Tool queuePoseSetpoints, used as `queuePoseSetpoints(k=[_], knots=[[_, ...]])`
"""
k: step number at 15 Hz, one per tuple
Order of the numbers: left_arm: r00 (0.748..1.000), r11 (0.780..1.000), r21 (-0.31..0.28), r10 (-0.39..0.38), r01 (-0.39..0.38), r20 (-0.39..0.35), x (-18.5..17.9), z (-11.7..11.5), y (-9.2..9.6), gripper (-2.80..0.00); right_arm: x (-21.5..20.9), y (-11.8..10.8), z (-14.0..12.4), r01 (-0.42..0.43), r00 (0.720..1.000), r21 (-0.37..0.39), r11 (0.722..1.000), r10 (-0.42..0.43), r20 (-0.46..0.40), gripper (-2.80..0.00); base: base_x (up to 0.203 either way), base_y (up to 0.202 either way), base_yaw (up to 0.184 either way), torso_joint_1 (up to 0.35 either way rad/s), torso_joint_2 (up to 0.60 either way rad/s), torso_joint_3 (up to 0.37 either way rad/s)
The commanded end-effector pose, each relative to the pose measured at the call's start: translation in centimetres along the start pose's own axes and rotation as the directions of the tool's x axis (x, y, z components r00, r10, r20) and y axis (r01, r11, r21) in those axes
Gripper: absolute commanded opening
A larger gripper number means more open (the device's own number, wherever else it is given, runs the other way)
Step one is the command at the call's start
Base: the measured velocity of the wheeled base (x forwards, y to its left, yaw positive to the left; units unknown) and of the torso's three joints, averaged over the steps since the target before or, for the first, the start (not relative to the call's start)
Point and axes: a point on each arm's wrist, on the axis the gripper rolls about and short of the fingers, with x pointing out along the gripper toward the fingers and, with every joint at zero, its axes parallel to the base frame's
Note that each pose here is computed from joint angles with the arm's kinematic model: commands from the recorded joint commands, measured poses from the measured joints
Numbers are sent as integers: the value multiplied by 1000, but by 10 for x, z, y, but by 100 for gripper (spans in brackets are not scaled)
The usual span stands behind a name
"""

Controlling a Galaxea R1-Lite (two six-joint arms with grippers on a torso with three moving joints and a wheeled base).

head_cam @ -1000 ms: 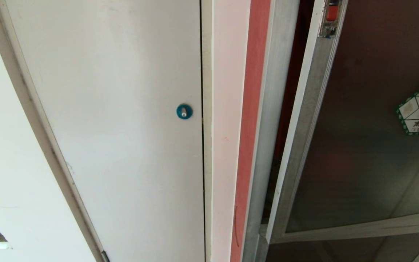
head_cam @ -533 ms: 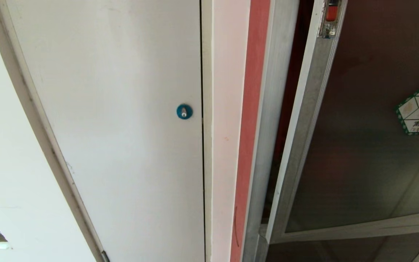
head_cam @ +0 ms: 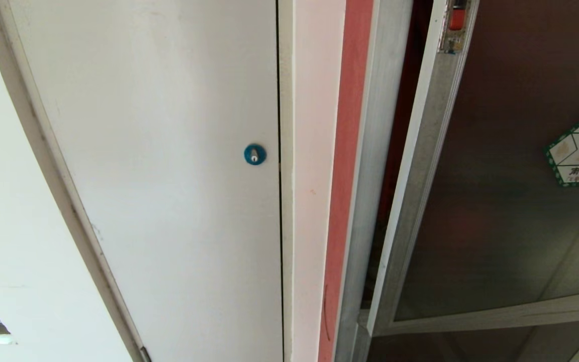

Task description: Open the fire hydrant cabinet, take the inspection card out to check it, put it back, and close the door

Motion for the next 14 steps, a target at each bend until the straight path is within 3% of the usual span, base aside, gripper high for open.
queuePoseSetpoints(k=[1, 4, 6, 9, 11, 14], knots=[[1000, 1000, 0, 1, -1, -1, 0, 0, 0, -280, -31, -13, -8, -27, 997, 18, 999, 26, 68, -280, 0, 0, 0, 0, 0, 0], [1000, 1000, 0, 1, -1, -1, 0, 0, 0, -280, -50, -15, -27, -173, 981, 19, 985, 170, 98, -280, 0, 0, 0, 0, 0, 0], [1000, 1000, 0, 1, -1, -1, 0, 0, 0, -280, -59, -12, -46, -307, 946, 54, 950, 299, 123, -280, 0, 0, 0, 0, 0, 0], [1000, 1000, 0, 1, -1, -1, 0, 0, 0, -280, -63, 3, -84, -476, 878, 111, 872, 465, 113, -280, 0, 0, 0, 0, 0, 0], [1000, 1000, 0, 1, -1, -1, 0, 0, 0, -280, -57, 14, -102, -509, 860, 169, 844, 507, 61, -280, 0, 0, 0, 0, 0, 0], [1000, 1000, 0, 1, -1, -1, 0, 0, 0, -280, -47, 30, -128, -514, 855, 215, 830, 516, 51, -280, 0, 0, 0, 0, 0, 0]])
